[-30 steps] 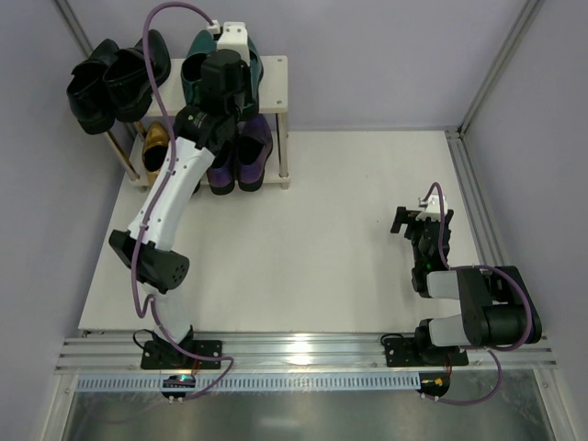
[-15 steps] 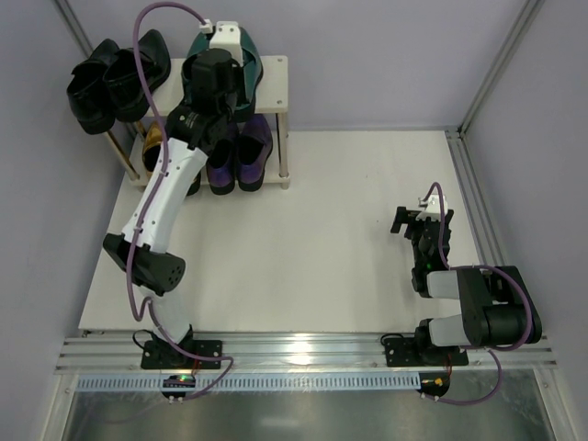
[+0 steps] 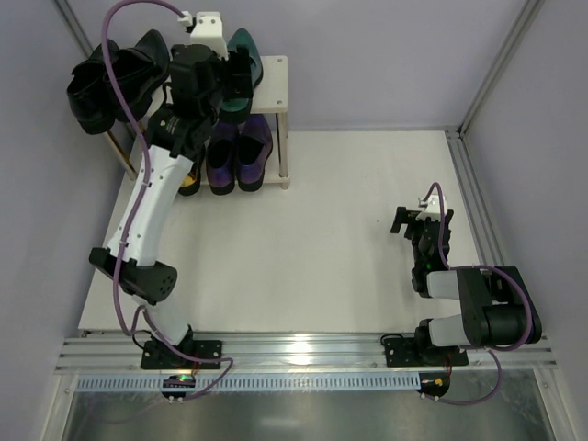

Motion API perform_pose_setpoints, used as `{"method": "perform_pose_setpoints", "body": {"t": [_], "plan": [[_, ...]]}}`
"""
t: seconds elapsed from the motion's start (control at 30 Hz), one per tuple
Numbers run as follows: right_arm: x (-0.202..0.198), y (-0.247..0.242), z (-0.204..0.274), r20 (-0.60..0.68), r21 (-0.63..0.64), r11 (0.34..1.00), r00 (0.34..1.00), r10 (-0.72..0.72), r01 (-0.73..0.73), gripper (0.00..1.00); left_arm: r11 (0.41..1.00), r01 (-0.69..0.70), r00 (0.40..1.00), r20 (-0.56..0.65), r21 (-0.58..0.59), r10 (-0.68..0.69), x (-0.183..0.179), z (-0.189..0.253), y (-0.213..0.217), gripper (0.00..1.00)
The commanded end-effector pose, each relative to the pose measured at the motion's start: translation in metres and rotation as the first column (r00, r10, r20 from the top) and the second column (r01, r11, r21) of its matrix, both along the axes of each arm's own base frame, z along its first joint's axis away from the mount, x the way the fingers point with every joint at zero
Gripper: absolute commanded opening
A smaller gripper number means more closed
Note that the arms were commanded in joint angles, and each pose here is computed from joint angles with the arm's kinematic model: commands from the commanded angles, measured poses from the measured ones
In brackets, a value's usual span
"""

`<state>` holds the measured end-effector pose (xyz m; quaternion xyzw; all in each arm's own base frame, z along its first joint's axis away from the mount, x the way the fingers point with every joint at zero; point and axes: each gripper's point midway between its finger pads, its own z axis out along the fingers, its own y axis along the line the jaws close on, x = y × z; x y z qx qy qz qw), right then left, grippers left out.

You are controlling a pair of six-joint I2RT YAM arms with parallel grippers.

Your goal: Place and organize the shoes onto the shoe shelf

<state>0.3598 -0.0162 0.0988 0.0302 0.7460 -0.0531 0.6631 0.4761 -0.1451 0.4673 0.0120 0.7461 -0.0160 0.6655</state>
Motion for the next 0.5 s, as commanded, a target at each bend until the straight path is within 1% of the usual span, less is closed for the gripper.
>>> {"method": "perform_pose_setpoints", "body": {"t": [0.0, 0.13, 0.2, 0.27, 0.3, 0.33, 0.4, 0.43, 0.47], "plan": [[0.006, 0.001, 0.021, 0.075, 0.016, 1.0, 0.997, 0.004, -0.005, 0.97, 0.995, 0.055, 0.982, 0.185, -0.084, -0.039, -0.032, 0.071, 0.009, 0.98], [0.006, 0.002, 0.02, 0.072, 0.016, 1.0, 0.997, 0.006, -0.007, 0.97, 0.987, 0.091, 0.957, 0.287, -0.133, -0.05, -0.054, 0.109, 0.014, 1.0], [0.006, 0.002, 0.02, 0.074, 0.016, 1.0, 0.997, 0.006, -0.007, 0.97, 0.989, 0.065, 0.95, 0.311, -0.133, -0.021, -0.062, 0.12, 0.023, 1.0], [0.005, 0.001, 0.02, 0.074, 0.016, 1.0, 0.997, 0.004, -0.005, 0.97, 0.993, -0.01, 0.942, 0.332, -0.12, 0.05, -0.074, 0.13, 0.043, 1.0], [0.006, 0.001, 0.021, 0.075, 0.015, 1.0, 0.997, 0.004, -0.005, 0.97, 0.986, -0.119, 0.934, 0.324, -0.12, 0.152, -0.077, 0.13, 0.064, 1.0], [0.005, 0.001, 0.019, 0.072, 0.016, 1.0, 0.997, 0.004, -0.005, 0.97, 0.978, -0.179, 0.924, 0.322, -0.111, 0.206, -0.083, 0.134, 0.08, 1.0], [0.006, 0.001, 0.02, 0.074, 0.016, 1.0, 0.997, 0.004, -0.005, 0.97, 0.961, -0.253, 0.916, 0.29, -0.114, 0.276, -0.087, 0.13, 0.107, 1.0], [0.006, 0.001, 0.02, 0.074, 0.016, 1.0, 0.997, 0.004, -0.005, 0.97, 0.956, -0.272, 0.923, 0.251, -0.111, 0.292, -0.094, 0.123, 0.119, 1.0], [0.006, 0.001, 0.021, 0.075, 0.016, 1.0, 0.997, 0.004, -0.005, 0.97, 0.937, -0.32, 0.91, 0.231, -0.139, 0.345, -0.096, 0.117, 0.142, 1.0]]}}
